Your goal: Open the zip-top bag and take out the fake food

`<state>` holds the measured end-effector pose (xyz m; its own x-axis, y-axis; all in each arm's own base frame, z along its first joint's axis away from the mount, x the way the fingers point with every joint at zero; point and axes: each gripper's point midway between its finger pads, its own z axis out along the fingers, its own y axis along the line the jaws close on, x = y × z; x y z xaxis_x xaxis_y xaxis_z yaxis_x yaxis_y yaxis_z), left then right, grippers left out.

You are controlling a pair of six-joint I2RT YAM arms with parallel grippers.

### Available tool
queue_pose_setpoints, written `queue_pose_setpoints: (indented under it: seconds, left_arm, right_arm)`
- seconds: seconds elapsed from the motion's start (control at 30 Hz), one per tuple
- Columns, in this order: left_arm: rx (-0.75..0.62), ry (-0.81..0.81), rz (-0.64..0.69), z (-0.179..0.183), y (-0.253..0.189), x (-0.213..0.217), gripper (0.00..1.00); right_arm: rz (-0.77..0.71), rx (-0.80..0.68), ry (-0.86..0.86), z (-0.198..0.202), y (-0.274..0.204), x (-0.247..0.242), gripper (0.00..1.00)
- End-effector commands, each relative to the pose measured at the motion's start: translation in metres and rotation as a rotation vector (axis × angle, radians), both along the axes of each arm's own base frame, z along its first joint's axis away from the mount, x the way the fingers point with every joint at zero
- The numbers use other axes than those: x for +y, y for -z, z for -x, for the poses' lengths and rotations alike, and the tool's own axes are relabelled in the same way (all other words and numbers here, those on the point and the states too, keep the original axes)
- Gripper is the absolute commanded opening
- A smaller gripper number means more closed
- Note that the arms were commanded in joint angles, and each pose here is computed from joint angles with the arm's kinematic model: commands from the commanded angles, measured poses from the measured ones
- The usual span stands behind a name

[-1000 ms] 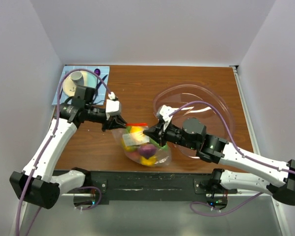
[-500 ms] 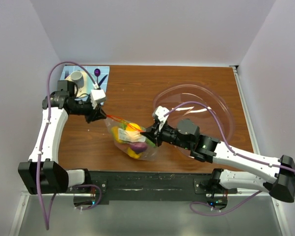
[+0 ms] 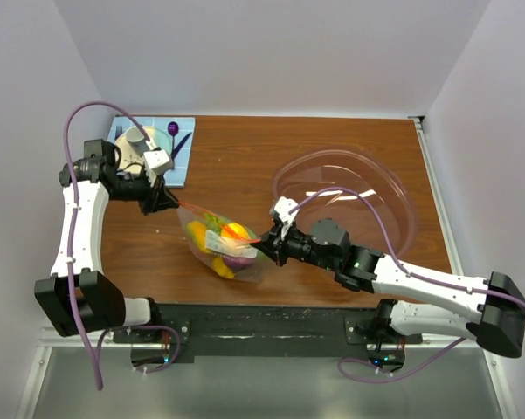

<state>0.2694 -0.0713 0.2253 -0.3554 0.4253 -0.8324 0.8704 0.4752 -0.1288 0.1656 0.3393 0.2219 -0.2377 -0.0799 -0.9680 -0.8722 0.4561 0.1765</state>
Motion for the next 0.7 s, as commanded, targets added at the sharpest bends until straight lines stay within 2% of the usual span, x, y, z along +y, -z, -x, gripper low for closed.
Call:
queue_pose_setpoints:
  seconds: [0.0, 0.1, 0.17, 0.2, 0.23, 0.33, 0.43, 0.67]
  left_arm:
    - [-0.161, -0.044, -0.117, -0.013, -0.01, 0.026, 0.0]
    - [-0.173, -0.041, -0.135, -0.007, -0.014, 0.026, 0.0]
    - [-0.159, 0.017, -0.102, 0.008, -0.015, 0.016, 0.0]
    - [-0.158, 0.03, -0.089, 0.012, -0.018, 0.013, 0.0]
    - [-0.137, 0.043, -0.063, 0.018, -0.019, 0.008, 0.0]
    - [-0.097, 0.063, -0.068, 0.027, -0.017, -0.004, 0.0]
    - [-0.057, 0.13, -0.079, 0.045, -0.01, -0.026, 0.05]
    - [-0.028, 0.181, -0.035, 0.063, -0.013, -0.046, 0.06]
  right_arm:
    - [0.101, 0.076, 0.021, 0.006, 0.043, -0.015, 0.0]
    - [0.122, 0.082, 0.027, 0.007, 0.049, -0.019, 0.01]
    - [0.128, 0.085, 0.027, 0.007, 0.045, -0.017, 0.12]
    - [0.144, 0.089, 0.03, 0.008, 0.045, -0.019, 0.2]
    - [0.149, 0.084, 0.03, 0.008, 0.041, -0.019, 0.34]
    - [0.12, 0.049, 0.074, 0.005, 0.002, -0.016, 0.53]
    - [0.058, 0.052, 0.1, 0.006, -0.035, -0.01, 0.57]
    - [0.008, 0.058, 0.064, 0.017, -0.082, 0.019, 0.54]
